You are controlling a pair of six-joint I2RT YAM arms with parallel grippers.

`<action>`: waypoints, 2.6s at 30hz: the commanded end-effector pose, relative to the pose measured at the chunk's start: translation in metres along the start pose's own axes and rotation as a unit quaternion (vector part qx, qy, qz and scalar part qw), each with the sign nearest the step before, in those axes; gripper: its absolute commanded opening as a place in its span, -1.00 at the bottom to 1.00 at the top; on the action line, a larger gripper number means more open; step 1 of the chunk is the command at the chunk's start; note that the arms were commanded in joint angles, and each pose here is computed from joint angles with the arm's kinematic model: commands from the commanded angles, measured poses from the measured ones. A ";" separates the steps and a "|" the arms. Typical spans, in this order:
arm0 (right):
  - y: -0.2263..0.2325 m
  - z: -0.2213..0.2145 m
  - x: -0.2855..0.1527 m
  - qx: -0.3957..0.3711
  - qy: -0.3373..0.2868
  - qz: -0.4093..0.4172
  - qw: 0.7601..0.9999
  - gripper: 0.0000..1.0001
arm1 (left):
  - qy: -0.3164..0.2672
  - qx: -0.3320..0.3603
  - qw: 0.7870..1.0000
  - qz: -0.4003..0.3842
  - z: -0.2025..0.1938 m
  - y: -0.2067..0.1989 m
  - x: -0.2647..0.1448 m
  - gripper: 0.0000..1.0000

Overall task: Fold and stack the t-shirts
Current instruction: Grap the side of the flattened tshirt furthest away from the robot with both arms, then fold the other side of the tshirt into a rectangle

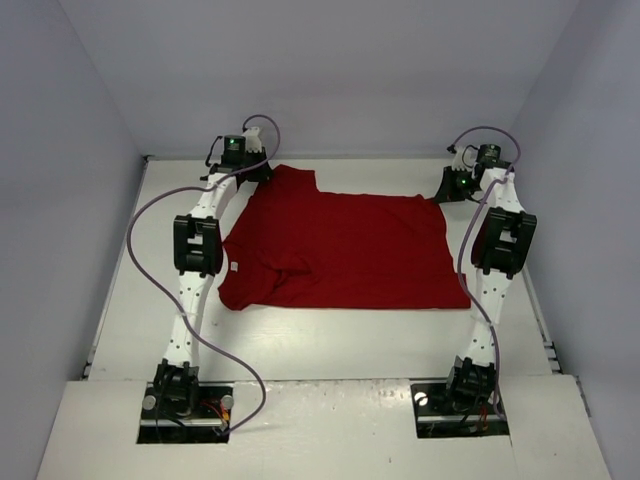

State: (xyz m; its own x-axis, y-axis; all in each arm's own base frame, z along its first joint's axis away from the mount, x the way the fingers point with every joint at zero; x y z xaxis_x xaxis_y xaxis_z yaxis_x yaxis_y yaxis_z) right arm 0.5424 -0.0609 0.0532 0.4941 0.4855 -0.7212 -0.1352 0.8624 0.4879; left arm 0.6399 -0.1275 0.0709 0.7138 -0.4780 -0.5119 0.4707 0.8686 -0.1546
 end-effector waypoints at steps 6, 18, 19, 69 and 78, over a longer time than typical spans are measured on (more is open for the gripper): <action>0.041 0.033 -0.041 -0.067 -0.046 0.047 0.996 -1.00 | -0.124 0.046 0.991 -0.036 0.091 -0.005 -0.047 -1.00; 0.110 0.026 -0.148 -0.253 -0.091 0.065 0.961 -1.00 | -0.200 0.271 0.938 -0.084 0.152 -0.066 -0.182 -1.00; 0.111 0.020 -0.151 -0.262 -0.085 0.060 0.960 -1.00 | -0.195 0.286 0.934 -0.087 0.143 -0.072 -0.193 -1.00; 0.060 -0.113 -0.196 -0.392 0.178 -0.080 0.899 0.39 | 0.046 0.466 0.849 -0.245 -0.123 -0.139 -0.341 0.52; 0.101 -0.075 -0.162 -0.317 0.085 0.022 0.944 -0.21 | 0.070 0.253 0.942 -0.209 -0.055 -0.122 -0.260 0.23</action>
State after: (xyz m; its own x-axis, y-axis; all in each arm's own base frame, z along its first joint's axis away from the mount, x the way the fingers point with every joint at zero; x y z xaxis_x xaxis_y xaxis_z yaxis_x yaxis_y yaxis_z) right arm 0.3714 -0.0751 0.1782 0.3551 0.3458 -0.8685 -0.6906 0.7232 0.0056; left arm 0.3282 -0.0764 0.1789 0.3442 -0.6970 -0.6290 0.9379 0.2853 0.1971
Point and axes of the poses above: each gripper's point midway between its finger pads, its own x axis out along the fingers, its own y axis along the line the jaws close on, z = x × y, the point moved 5 cm from there along -x, back along the fingers, and after that the axes turned 14 degrees about x, right-handed, at the moved point
